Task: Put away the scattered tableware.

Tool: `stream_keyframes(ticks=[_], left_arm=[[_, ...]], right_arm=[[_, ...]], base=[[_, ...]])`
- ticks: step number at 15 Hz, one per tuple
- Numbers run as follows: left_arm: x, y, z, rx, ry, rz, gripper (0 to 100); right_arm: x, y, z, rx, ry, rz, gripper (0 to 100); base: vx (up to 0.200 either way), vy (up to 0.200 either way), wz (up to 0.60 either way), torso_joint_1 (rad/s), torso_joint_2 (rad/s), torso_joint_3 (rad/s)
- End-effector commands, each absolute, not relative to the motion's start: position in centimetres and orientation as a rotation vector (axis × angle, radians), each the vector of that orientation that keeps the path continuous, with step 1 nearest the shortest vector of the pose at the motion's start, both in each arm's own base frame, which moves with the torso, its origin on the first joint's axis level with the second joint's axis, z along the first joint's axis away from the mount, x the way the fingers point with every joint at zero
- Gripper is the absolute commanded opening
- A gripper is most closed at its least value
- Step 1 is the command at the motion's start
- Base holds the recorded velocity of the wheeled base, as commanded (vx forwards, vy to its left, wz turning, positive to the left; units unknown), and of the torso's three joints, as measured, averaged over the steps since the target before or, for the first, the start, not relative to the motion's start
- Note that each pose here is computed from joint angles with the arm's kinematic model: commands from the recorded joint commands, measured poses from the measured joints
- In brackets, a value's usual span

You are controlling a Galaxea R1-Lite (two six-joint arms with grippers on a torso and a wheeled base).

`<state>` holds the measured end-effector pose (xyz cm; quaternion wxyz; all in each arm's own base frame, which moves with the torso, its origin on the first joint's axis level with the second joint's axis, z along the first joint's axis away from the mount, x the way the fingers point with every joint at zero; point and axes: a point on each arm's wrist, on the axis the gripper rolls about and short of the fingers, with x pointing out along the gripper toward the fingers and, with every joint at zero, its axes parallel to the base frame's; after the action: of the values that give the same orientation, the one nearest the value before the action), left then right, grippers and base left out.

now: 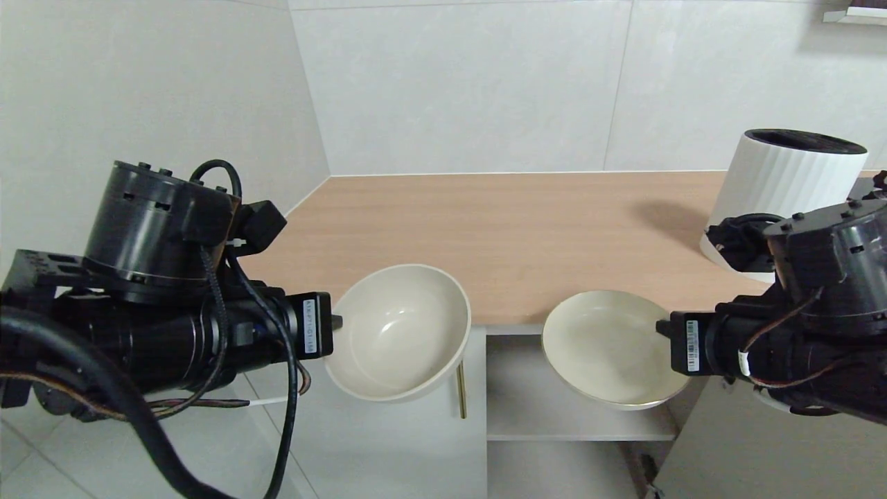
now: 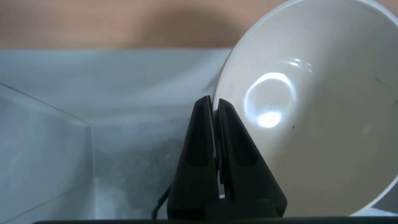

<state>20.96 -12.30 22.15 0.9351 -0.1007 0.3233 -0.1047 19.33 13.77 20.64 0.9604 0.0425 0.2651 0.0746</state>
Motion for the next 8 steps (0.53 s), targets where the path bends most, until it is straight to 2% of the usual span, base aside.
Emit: stream_keyframes(ticks=[1,8], left_arm=[[21.0,-12.5,21.9,-0.200,0.671,-0.215,0],[21.2,-12.6,21.6,-0.194,0.684,-0.213,0]], right_arm=[[19.3,13.8,20.1,0.076,0.553,0.149,0],[19.9,14.2,18.4,0.042,0.610,0.138,0]], base=[[0.000,0.000,0.00,-0.144,0.42,0.271],[0.000,0.000,0.00,-0.136,0.46,0.316]])
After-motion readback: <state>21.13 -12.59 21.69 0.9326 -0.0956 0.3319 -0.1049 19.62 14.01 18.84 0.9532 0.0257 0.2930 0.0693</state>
